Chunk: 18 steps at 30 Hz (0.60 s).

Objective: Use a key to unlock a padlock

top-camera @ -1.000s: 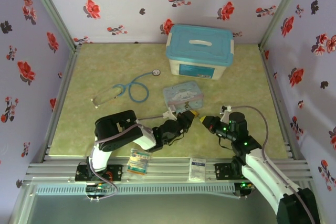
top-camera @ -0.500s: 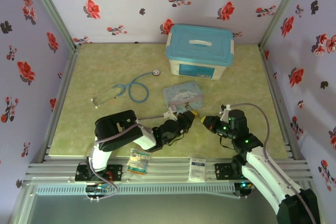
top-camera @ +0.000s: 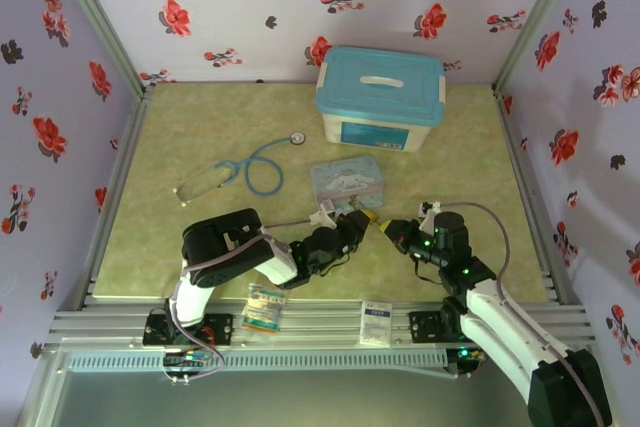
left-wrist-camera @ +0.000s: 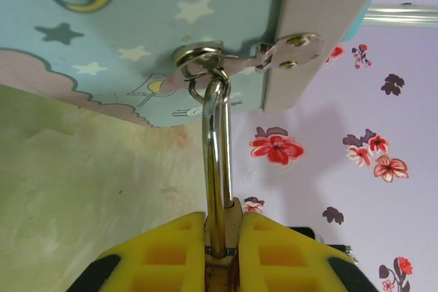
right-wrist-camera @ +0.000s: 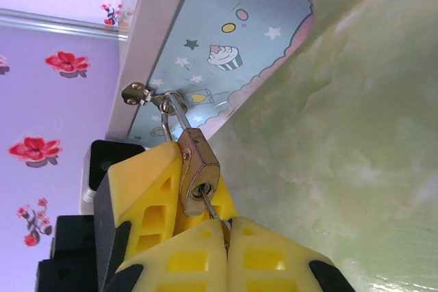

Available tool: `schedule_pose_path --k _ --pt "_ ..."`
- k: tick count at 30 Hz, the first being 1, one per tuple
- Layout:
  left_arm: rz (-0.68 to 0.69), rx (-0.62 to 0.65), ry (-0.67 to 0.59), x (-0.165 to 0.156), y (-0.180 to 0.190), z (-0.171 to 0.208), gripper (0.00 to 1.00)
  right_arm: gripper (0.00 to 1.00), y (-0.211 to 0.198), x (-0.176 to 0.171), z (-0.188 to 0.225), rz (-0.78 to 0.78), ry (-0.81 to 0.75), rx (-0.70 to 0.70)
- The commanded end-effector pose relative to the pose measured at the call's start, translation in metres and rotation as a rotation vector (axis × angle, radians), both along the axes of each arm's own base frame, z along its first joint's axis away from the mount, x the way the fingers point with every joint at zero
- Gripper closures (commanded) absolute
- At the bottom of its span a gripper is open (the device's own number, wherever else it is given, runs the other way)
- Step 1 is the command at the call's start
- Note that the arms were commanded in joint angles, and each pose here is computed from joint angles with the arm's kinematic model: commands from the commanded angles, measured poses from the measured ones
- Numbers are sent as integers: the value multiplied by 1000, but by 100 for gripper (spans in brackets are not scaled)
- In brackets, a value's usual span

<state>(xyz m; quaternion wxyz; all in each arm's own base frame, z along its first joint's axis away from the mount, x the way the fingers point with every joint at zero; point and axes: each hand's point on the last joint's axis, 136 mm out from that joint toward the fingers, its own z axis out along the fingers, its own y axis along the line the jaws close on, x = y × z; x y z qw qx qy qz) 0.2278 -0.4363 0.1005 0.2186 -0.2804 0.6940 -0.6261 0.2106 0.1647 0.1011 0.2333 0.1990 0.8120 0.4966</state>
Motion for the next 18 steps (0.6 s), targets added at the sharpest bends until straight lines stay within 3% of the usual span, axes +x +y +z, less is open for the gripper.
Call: schedule_pose_path --k 1,6,10,12,15,18 --pt "-137 -53 -24 -28 -21 14 100 100 12 4 43 45 -114 87" --pt "-128 -48 -15 -26 -21 9 100 100 21 -1 48 92 -100 72" --pt "-133 -48 -20 -27 -21 10 100 100 13 2 36 89 -96 -64" --pt "-133 -47 -21 -27 -21 11 100 100 16 4 28 95 -58 -45" --pt "-133 -51 -20 -26 -22 11 100 100 25 12 32 69 -40 99" --pt "-134 -54 -18 -27 -23 12 100 100 26 14 33 69 -46 111"
